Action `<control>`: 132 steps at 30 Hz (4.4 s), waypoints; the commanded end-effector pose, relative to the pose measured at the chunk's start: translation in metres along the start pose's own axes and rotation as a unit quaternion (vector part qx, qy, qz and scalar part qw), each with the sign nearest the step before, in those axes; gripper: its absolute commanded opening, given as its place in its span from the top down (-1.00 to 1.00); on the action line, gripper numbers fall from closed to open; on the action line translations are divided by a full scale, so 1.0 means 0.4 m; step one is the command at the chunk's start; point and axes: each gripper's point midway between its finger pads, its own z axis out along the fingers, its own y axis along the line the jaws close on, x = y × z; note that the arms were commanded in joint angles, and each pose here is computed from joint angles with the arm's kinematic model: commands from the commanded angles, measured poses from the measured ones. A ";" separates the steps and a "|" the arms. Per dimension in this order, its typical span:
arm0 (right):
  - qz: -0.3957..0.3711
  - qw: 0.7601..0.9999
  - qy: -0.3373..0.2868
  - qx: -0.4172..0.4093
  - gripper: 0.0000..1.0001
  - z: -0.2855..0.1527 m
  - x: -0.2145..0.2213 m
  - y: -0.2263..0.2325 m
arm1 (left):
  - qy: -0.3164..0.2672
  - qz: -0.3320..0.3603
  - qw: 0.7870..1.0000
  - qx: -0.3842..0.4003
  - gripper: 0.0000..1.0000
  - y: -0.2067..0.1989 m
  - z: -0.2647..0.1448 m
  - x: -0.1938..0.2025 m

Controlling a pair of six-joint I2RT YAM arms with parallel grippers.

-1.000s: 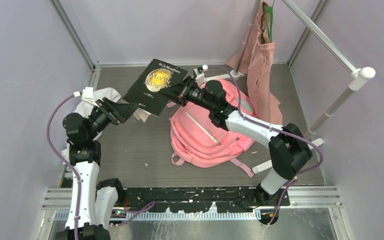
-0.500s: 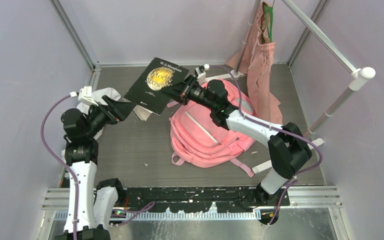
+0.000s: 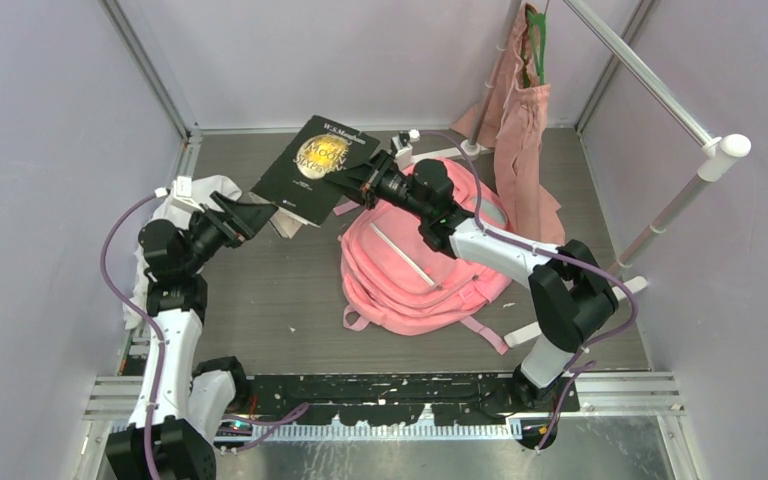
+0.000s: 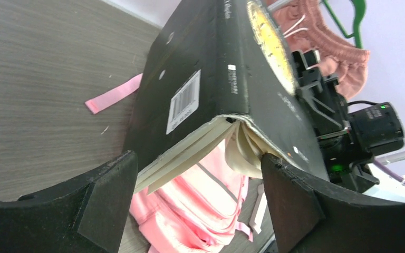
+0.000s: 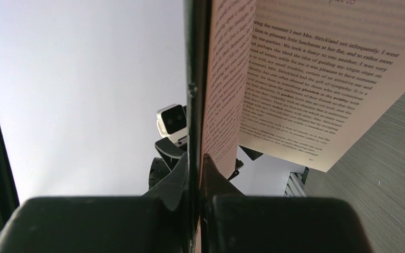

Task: Pack the student bag
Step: Pick up the book from the center of the board.

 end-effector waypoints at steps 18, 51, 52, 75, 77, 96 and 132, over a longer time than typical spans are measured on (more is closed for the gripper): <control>-0.009 0.991 0.026 -0.134 0.98 0.011 0.016 0.177 | -0.033 0.059 0.978 0.195 -0.45 -0.220 -0.031 -0.057; -0.238 0.937 0.256 -0.029 0.98 -0.226 0.168 0.128 | 0.022 0.058 0.998 0.018 -0.65 -0.173 -0.084 -0.027; -0.240 0.932 0.271 -0.032 0.99 -0.211 0.190 0.122 | 0.024 0.047 0.998 -0.019 -0.66 -0.133 -0.088 -0.015; -0.003 0.920 0.361 -0.152 0.98 0.006 0.225 -0.103 | -0.017 -0.122 0.985 -0.122 -0.65 0.177 -0.082 0.184; 0.004 0.920 0.364 -0.142 0.98 0.015 0.226 -0.131 | -0.021 -0.124 0.985 -0.120 -0.54 0.175 -0.080 0.179; -0.039 0.936 0.351 0.002 -0.47 0.008 0.251 -0.281 | -0.048 -0.067 0.992 -0.099 1.00 0.012 -0.081 0.011; -0.054 0.944 0.248 -0.211 -0.94 -0.089 0.122 0.201 | 0.066 -0.069 0.974 0.203 1.00 -0.365 -0.062 -0.110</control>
